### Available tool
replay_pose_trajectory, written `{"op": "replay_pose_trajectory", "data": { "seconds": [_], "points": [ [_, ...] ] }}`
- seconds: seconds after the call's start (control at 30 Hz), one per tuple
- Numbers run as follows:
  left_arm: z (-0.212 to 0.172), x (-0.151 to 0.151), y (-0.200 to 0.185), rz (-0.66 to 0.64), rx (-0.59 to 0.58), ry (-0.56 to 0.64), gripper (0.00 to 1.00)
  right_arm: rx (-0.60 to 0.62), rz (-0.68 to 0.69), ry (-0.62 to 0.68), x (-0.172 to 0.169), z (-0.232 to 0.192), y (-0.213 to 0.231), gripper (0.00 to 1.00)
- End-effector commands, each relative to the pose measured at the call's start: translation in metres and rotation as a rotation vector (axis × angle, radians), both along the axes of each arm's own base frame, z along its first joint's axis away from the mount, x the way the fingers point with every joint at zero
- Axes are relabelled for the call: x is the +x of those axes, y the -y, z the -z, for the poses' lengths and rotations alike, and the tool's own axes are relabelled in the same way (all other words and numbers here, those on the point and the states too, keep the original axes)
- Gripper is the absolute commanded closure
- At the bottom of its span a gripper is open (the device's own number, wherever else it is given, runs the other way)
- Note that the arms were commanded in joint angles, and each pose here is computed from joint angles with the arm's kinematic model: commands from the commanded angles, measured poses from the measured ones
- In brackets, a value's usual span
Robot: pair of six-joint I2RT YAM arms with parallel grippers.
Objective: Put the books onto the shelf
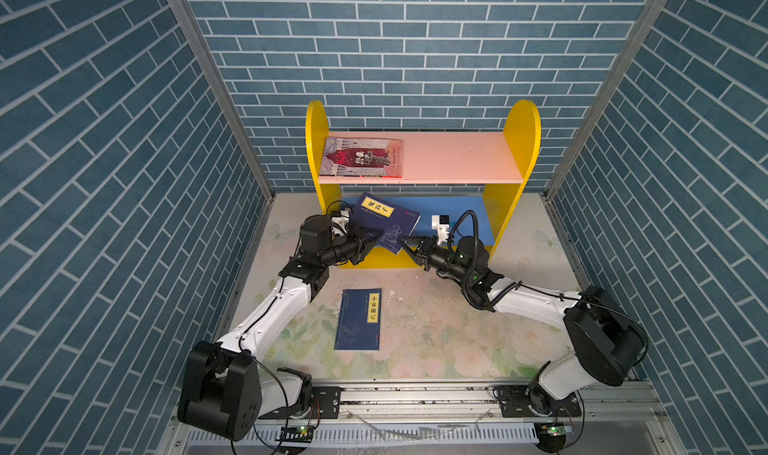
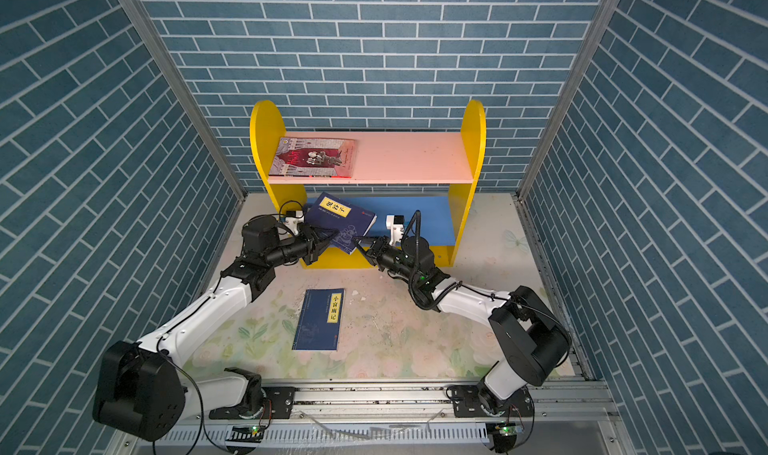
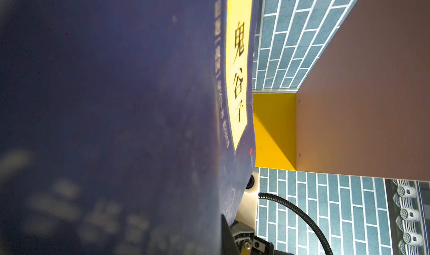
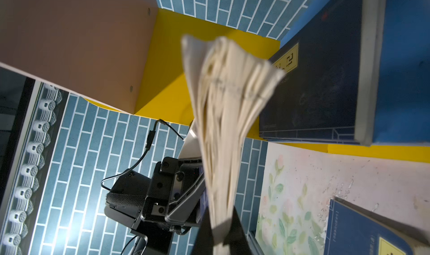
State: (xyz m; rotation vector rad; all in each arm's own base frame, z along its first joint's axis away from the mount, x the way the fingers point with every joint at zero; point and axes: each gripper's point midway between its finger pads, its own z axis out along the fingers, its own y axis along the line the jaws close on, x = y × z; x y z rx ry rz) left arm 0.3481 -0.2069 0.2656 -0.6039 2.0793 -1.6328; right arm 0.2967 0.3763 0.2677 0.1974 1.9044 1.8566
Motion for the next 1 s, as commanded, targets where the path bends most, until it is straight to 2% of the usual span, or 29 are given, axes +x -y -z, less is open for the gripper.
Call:
{"op": "replay_pose_trajectory", "data": {
  "seconds": [0.0,0.13,0.27,0.43,0.73,0.97],
  "points": [
    [-0.001,-0.001,-0.002,-0.001,0.000,0.014,0.99,0.017,0.014,0.042,0.007,-0.017,0.001,1.00],
    [0.002,-0.002,-0.003,-0.004,0.003,0.005,0.84,0.010,0.005,0.036,0.017,-0.011,0.003,1.00],
    [0.007,-0.005,-0.005,-0.007,0.014,-0.011,0.58,0.009,-0.028,0.038,0.024,-0.012,0.003,1.00],
    [0.016,-0.010,-0.012,-0.017,0.042,-0.043,0.43,0.000,-0.077,0.034,0.033,-0.009,0.003,1.00],
    [0.021,-0.027,-0.043,-0.044,0.096,-0.092,0.41,-0.103,-0.233,0.001,0.041,0.008,-0.007,1.00],
    [0.024,-0.025,-0.051,-0.070,0.095,-0.094,0.41,-0.178,-0.329,0.000,0.050,0.019,-0.015,1.00]
  ]
}}
